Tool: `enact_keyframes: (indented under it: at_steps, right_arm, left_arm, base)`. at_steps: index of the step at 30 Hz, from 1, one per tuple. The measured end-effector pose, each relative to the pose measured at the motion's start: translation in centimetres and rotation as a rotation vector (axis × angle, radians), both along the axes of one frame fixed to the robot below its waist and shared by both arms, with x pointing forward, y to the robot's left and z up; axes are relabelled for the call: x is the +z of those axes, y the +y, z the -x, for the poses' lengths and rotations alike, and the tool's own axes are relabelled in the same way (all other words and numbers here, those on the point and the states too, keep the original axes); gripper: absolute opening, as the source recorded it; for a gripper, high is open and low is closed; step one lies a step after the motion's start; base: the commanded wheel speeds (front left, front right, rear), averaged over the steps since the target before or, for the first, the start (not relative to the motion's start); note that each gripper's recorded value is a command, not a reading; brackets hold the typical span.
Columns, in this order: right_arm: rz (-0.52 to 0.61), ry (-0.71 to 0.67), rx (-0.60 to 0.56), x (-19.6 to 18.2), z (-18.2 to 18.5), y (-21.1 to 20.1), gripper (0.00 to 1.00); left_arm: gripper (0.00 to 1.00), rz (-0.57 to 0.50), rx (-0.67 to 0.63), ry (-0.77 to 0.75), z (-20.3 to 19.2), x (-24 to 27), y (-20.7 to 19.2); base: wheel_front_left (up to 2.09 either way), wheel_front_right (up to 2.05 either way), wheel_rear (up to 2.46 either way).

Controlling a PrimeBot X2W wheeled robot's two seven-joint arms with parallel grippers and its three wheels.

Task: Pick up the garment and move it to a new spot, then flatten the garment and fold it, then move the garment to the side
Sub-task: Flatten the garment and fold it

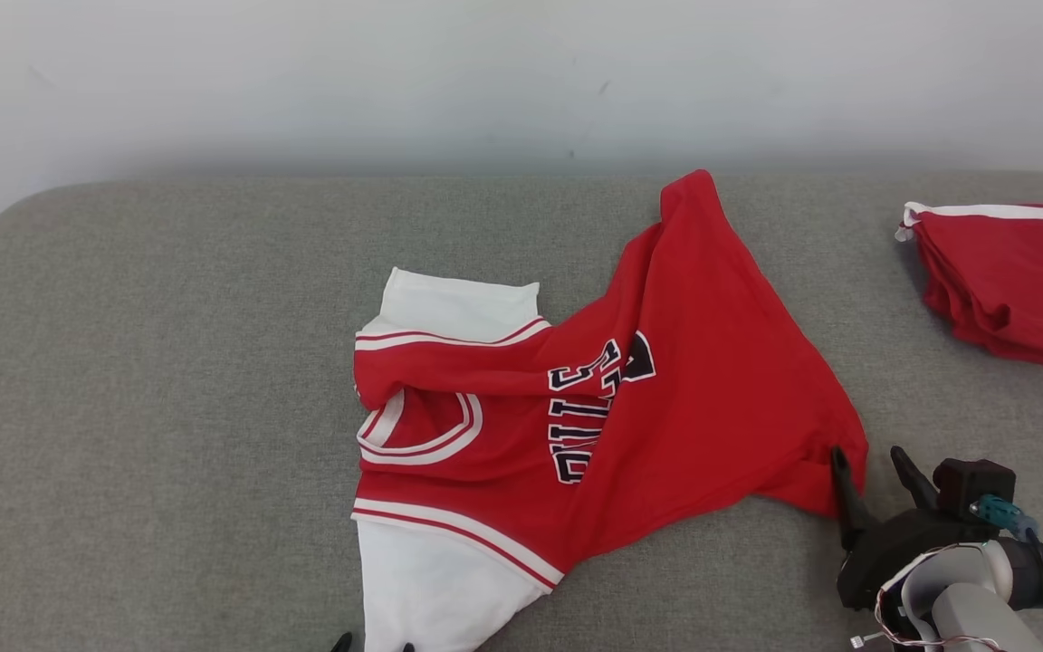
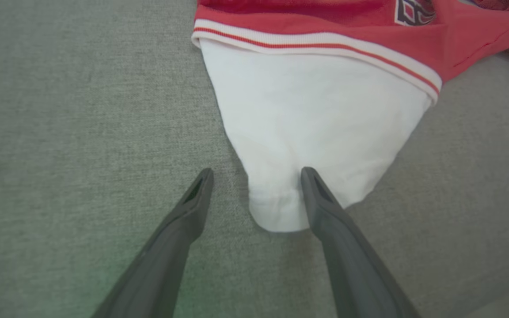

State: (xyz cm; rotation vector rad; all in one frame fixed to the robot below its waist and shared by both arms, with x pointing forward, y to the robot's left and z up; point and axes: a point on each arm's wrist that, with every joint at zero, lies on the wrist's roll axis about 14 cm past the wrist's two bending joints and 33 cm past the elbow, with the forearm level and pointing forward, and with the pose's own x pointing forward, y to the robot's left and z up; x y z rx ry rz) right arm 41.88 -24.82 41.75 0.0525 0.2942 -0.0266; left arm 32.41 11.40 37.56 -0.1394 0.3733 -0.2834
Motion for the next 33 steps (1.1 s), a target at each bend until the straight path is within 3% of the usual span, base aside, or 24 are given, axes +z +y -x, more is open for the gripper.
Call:
enact_keyframes:
  at_steps: [6,7,8,9,10,19,33]
  right_arm:
    - [-0.011,0.069,0.003,-1.6,-0.5,0.5,1.0]
    - [-0.014,0.074,0.0,-1.7,-0.6,0.5,0.51]
    - [-0.015,0.082,0.001,-1.9,-0.7,0.5,0.38]
    - [-0.016,0.082,0.001,-1.9,-0.7,0.6,0.03]
    - [-0.02,0.078,-0.002,-1.9,-0.9,0.6,0.0]
    - [-0.032,0.006,0.008,0.1,-1.3,0.8,0.0]
    - [-0.093,-0.306,0.078,8.9,-1.3,1.5,0.0]
  left_arm:
    - [1.0,0.019,0.005,0.043,0.0,-1.0,-0.3]
    - [1.0,0.023,0.003,0.046,-0.1,-1.0,-0.5]
    - [1.0,0.032,0.004,0.051,-0.2,-1.1,-0.6]
    - [0.43,0.039,0.006,0.057,-0.3,-1.1,-0.8]
    - [0.0,0.047,0.004,0.06,-0.3,-1.2,-1.0]
    - [0.0,0.078,0.013,0.022,-0.8,0.2,-1.0]
    - [0.0,0.096,0.038,-0.337,-4.6,10.6,1.4]
  base:
    - [0.0,0.0,0.0]
    - [0.0,0.0,0.0]
    - [0.0,0.0,0.0]
    - [0.0,0.0,0.0]
    - [0.0,0.0,0.0]
    - [0.0,0.0,0.0]
    - [0.0,0.0,0.0]
